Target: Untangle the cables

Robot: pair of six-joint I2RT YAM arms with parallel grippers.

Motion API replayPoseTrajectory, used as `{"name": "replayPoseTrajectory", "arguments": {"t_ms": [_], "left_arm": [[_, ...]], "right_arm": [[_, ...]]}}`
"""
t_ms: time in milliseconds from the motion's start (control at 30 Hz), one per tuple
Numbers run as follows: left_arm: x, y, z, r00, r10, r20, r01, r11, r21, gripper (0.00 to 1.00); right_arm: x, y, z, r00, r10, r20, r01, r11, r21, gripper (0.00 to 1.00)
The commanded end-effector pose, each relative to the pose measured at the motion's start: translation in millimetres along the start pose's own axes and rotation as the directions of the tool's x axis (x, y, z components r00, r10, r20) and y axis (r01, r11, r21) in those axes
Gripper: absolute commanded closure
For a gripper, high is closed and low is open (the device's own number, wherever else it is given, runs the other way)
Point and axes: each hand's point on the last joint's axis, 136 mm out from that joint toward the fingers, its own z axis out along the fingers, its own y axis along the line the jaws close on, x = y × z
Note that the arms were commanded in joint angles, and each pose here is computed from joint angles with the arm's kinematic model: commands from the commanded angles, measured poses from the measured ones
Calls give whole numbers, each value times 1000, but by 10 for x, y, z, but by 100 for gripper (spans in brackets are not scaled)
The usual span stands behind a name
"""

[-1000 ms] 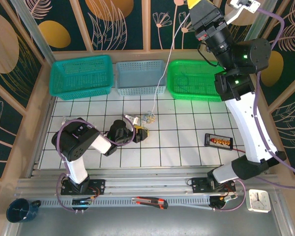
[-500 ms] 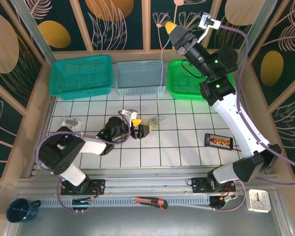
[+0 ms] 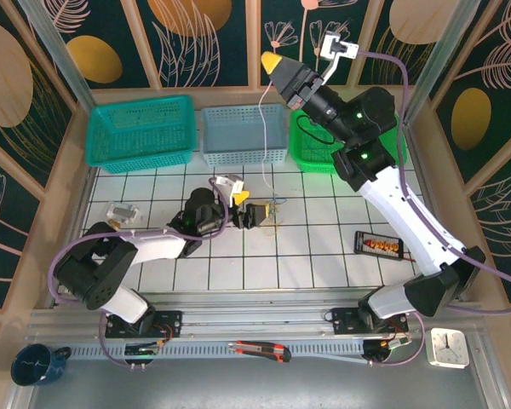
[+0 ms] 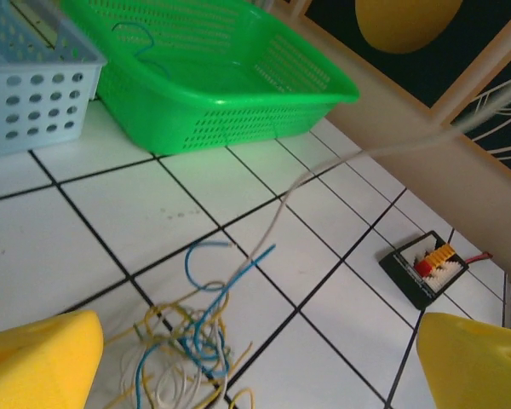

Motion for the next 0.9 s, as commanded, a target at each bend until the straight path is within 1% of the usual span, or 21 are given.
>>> {"name": "replayPoseTrajectory", "arguments": {"t_ms": [0, 267, 367, 400, 467, 633, 700, 733, 867], "left_arm": [[-40, 21, 125, 1000, 26, -7, -26, 1000, 0, 5], [-114, 34, 326, 1000, 1, 13, -1, 1000, 23, 6], [-116, 63, 344, 1000, -12, 27, 12, 1000, 14, 9], [0, 144, 377, 1000, -26, 6, 26, 1000, -5, 12], [90, 202, 372, 999, -39, -2, 39, 999, -22, 19], [386, 330, 299, 997, -67, -40, 64, 996, -56, 43], [509, 386, 255, 995, -77, -56, 73, 995, -74, 50], [566, 411, 230, 995, -82, -62, 76, 994, -83, 54], [749, 488, 168, 992, -95, -87, 85, 991, -108, 61]], "right_arm": [[-22, 338, 65, 999, -39, 1, 39, 995, -94, 100], [76, 658, 217, 999, -29, -25, 24, 984, -179, 100], [61, 782, 258, 999, -31, -26, 25, 977, -212, 100], [33, 827, 269, 999, -35, -23, 29, 974, -223, 100], [-21, 893, 296, 999, -47, -17, 42, 971, -234, 100], [-256, 1049, 371, 992, -122, 19, 123, 964, -235, 100], [-383, 1098, 390, 987, -153, 40, 158, 959, -235, 100], [-456, 1120, 395, 984, -168, 52, 175, 956, -234, 100], [-771, 1068, 365, 978, -183, 104, 202, 955, -218, 100]]}}
